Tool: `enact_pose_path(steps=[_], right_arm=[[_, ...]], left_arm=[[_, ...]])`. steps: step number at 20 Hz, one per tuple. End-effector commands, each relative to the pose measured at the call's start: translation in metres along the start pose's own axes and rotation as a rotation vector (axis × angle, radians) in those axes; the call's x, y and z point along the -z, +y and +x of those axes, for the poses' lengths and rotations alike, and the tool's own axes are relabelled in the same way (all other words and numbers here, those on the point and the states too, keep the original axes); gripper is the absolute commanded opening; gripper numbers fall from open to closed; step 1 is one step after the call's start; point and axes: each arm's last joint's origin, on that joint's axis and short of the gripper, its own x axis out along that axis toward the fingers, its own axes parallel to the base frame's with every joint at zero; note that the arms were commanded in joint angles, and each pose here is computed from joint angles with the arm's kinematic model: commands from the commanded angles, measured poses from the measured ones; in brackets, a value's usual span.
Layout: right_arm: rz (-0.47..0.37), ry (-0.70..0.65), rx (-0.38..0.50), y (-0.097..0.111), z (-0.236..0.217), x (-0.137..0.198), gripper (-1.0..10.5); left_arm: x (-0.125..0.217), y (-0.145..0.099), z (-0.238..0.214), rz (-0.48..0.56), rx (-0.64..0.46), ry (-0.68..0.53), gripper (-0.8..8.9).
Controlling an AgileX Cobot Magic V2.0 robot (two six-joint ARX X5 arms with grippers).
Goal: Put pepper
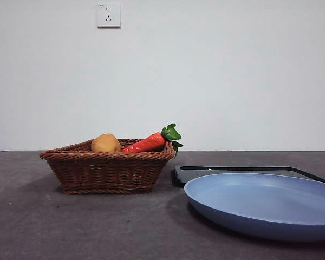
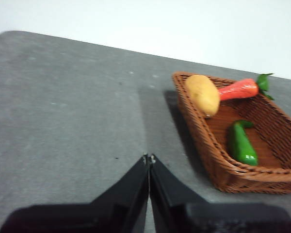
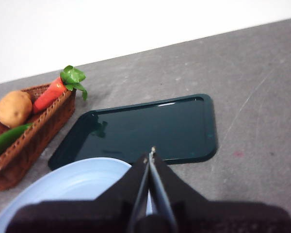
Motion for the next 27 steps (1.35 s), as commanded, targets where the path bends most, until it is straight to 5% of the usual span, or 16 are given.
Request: enact_pose_path(steps=[1, 6, 16, 27], right_arm=[[0.064, -0.007, -0.004, 0.000, 0.000, 0.001, 0.1], [0.176, -0.032, -0.014, 0.002, -0.002, -0.006, 0.1], [0.166, -0.121, -0.047, 0.018, -0.020, -0.064, 0.1], [0.056, 0.226, -0.096, 0.038, -0.024, -0.128, 0.1]], left_arm=[[0.001, 0.000, 0.001, -0.041, 0.037, -0.005, 0.08], [-0.005, -0.004, -0.001, -0.132, 0.102, -0.017, 0.06], [-0.051, -0.018, -0.019, -0.175, 0.185, -0.019, 0.07], [-0.116, -0.038, -0.019, -0.092, 0.347, 0.196, 0.06]])
